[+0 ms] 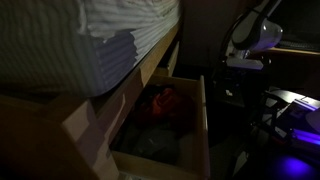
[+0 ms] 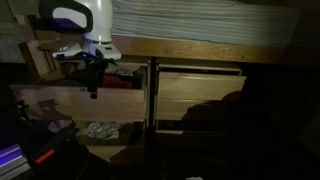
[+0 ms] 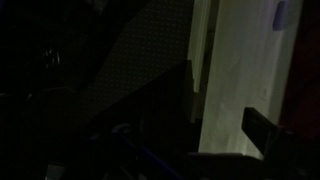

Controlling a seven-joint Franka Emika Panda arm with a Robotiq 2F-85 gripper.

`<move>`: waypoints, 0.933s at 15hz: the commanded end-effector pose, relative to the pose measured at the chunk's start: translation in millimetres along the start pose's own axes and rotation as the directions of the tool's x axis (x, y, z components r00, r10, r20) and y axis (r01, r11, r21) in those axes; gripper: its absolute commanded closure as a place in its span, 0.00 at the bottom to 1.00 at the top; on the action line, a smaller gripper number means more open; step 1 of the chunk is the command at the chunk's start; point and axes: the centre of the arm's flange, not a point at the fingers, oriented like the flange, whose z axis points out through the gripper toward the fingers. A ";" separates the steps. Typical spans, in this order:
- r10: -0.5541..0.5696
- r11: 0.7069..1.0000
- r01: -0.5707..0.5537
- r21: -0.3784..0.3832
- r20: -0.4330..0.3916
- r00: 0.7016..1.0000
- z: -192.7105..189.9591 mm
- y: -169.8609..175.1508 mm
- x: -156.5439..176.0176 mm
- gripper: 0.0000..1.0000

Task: Close the top left drawer under the bed

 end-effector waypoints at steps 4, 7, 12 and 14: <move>0.023 0.993 -0.017 -0.119 0.051 0.998 72.2 -2.7 -0.9 0.00; 0.022 0.993 -0.017 -0.113 0.045 0.999 70.2 -6.4 0.0 0.00; 0.044 0.999 -0.047 0.020 0.113 0.993 126.0 -17.0 25.4 0.00; -0.054 0.996 0.049 0.068 0.075 0.996 154.6 -45.7 23.5 0.00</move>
